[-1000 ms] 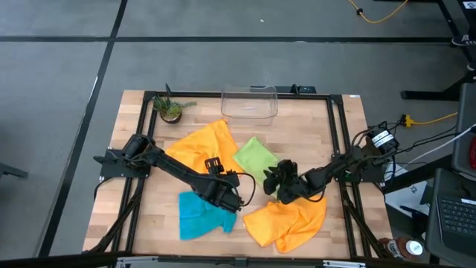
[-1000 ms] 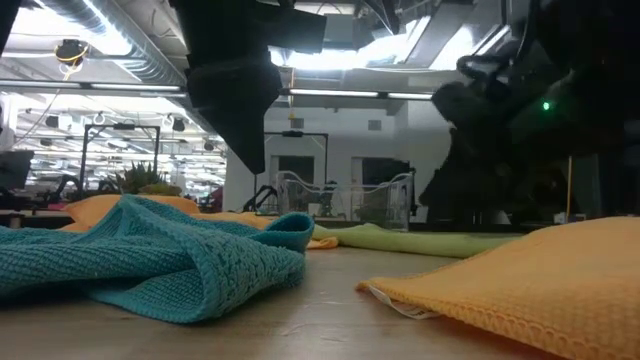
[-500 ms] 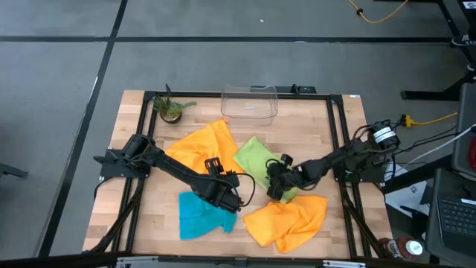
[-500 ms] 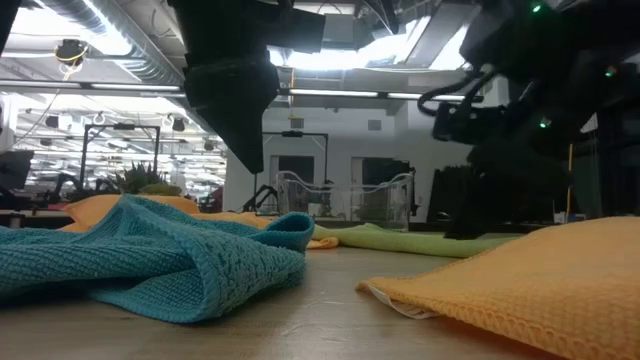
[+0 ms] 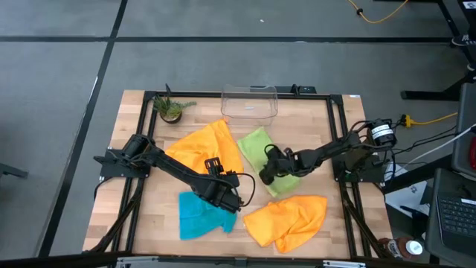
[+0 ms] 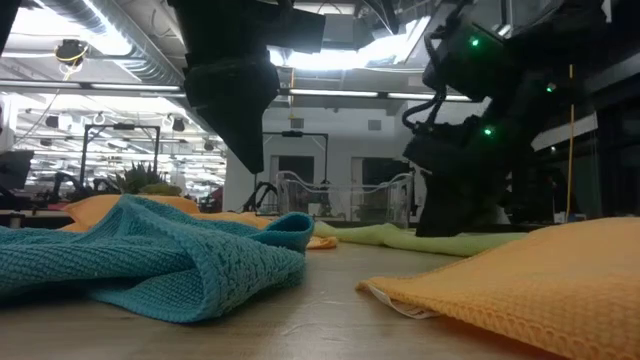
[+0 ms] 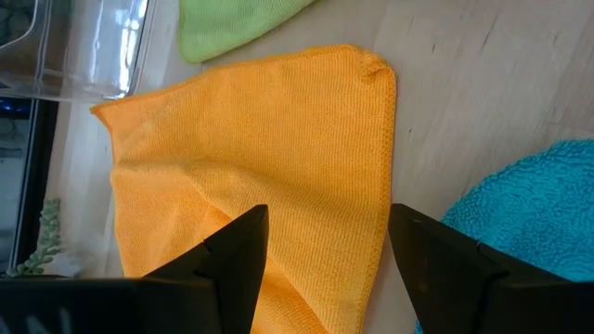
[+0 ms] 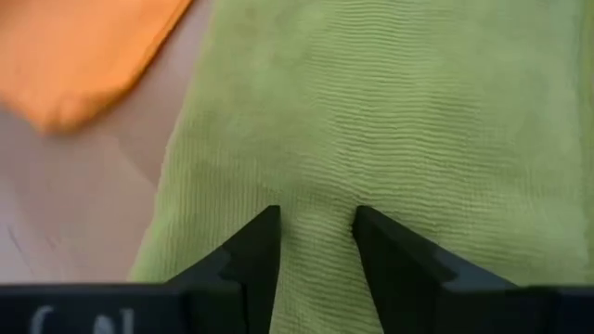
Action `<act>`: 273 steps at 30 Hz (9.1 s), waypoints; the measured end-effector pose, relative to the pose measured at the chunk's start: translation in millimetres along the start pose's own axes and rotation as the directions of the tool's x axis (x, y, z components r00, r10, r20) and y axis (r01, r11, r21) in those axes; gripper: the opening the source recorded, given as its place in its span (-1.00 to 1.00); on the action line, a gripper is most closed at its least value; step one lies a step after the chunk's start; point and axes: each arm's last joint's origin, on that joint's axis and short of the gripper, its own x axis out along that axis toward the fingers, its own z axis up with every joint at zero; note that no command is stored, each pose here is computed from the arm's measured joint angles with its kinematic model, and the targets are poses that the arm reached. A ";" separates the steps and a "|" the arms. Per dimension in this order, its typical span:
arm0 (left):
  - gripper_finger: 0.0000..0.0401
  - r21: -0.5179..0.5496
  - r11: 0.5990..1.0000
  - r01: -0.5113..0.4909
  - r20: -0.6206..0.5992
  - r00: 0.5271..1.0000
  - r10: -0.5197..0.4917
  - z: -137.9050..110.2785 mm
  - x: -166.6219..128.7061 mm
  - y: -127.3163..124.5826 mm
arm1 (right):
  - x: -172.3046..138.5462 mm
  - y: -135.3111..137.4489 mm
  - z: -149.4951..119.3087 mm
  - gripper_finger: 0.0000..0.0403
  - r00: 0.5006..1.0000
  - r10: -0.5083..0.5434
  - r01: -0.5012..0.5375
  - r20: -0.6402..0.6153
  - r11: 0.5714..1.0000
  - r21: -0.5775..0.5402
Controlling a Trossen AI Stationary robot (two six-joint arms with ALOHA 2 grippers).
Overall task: Fold microfiber towels
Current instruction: Fold the green microfiber cloth, then adjust the yellow microfiber cloth, then fold the green microfiber cloth
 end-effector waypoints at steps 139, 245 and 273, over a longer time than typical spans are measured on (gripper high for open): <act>0.09 0.368 0.862 0.349 0.233 0.863 -0.449 48.6 61.1 -36.5 | -92.5 77.4 -89.6 -0.26 0.999 0.026 -0.044 -0.040 0.810 -0.585; -1.00 0.429 0.871 0.238 0.265 0.889 -0.373 73.5 54.9 18.7 | -92.3 73.2 -49.0 -1.00 0.982 -0.163 0.114 -0.094 0.914 -0.389; -0.44 0.333 0.897 0.290 0.330 0.856 -0.399 86.1 90.0 48.4 | -85.6 68.2 -39.1 -0.16 0.964 -0.184 0.124 -0.190 0.949 -0.290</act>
